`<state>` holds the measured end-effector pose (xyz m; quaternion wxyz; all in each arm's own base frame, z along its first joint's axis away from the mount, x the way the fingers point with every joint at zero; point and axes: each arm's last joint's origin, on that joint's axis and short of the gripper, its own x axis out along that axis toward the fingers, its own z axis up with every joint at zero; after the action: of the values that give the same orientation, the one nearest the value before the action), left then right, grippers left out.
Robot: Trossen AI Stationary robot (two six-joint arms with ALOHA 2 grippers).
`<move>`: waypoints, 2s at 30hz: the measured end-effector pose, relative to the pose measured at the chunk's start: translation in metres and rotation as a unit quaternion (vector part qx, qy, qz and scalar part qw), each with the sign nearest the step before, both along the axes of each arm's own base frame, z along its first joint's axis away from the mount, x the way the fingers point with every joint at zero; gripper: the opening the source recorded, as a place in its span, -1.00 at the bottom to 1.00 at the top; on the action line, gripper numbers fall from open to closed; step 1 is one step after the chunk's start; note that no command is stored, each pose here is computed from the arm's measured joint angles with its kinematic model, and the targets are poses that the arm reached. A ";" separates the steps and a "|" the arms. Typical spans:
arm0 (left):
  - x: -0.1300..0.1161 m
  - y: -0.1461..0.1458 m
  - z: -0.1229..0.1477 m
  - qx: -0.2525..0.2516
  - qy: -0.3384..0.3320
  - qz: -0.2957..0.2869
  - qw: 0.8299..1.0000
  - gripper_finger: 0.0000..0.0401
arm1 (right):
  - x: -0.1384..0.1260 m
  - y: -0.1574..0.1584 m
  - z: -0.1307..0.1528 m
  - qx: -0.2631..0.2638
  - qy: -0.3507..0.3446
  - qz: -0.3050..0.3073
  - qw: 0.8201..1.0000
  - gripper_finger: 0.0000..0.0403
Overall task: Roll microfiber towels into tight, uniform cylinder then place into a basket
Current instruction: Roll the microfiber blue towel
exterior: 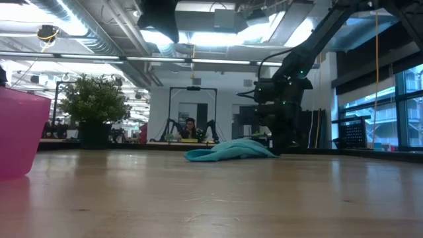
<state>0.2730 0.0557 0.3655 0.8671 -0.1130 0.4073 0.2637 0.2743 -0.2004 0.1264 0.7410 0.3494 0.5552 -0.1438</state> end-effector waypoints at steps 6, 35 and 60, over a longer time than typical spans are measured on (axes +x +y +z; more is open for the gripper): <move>0.000 0.000 -0.001 -0.001 0.000 0.001 1.000 -1.00 | 0.005 0.000 0.023 -0.006 -0.026 0.007 1.000 -0.98; 0.042 -0.019 -0.046 -0.102 0.052 -0.019 0.993 -0.52 | 0.012 0.011 0.086 -0.060 -0.094 0.024 0.994 -1.00; 0.102 -0.048 -0.179 -0.251 0.224 0.108 0.936 -0.52 | 0.012 0.012 0.086 -0.049 -0.108 0.053 0.992 -1.00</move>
<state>0.3755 0.0077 0.1862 0.6630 -0.3079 0.6294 0.2635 0.2860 -0.1881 0.2127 0.8194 0.2960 0.4820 -0.0930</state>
